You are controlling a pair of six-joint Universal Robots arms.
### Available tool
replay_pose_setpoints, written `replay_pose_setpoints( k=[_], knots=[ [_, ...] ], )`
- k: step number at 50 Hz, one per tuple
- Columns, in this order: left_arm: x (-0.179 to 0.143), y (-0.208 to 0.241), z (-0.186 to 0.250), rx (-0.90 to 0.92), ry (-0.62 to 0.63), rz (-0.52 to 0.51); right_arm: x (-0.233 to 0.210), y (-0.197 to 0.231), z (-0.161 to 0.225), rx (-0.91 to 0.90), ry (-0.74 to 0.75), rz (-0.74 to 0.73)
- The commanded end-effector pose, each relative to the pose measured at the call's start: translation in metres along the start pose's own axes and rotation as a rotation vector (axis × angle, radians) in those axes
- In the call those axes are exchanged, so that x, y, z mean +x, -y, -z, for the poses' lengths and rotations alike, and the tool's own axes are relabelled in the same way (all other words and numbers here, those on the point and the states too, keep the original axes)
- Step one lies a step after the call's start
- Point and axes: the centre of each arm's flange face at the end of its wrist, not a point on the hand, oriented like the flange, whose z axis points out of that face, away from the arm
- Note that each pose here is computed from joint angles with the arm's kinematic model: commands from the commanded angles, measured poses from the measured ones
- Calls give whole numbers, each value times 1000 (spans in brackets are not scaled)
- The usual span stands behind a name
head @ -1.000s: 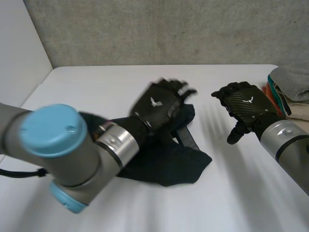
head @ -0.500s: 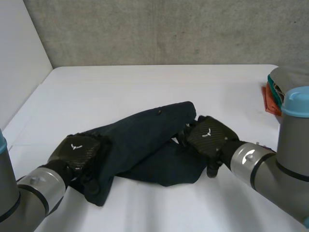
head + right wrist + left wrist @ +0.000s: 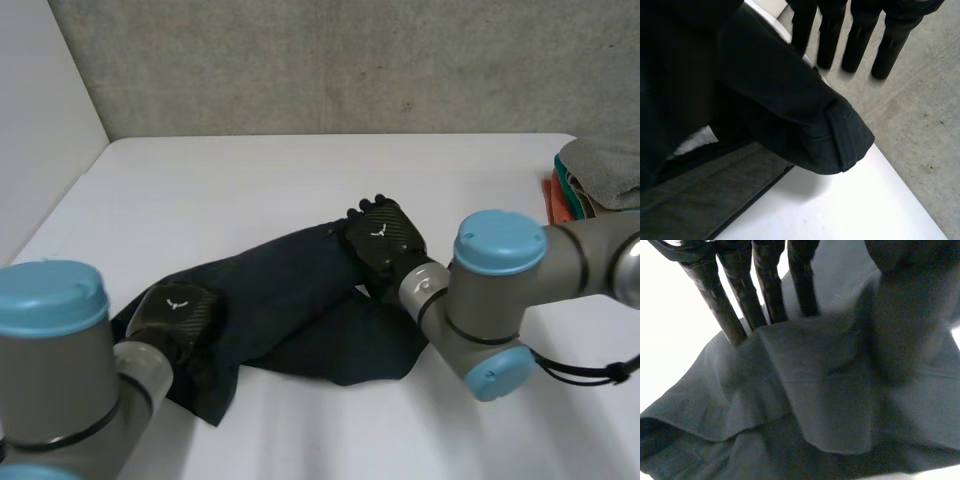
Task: Fold the laundry.
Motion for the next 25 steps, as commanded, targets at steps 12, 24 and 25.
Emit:
replay_pose_setpoints(
  k=[12,24,25],
  knots=[
    [-87,190,86,687,289,7,80,150,66,255,-107,104],
    [-103,237,184,826,228,75,148,226,161,229,-167,134],
    [-104,240,187,835,224,82,150,226,163,218,-165,128]
  ],
)
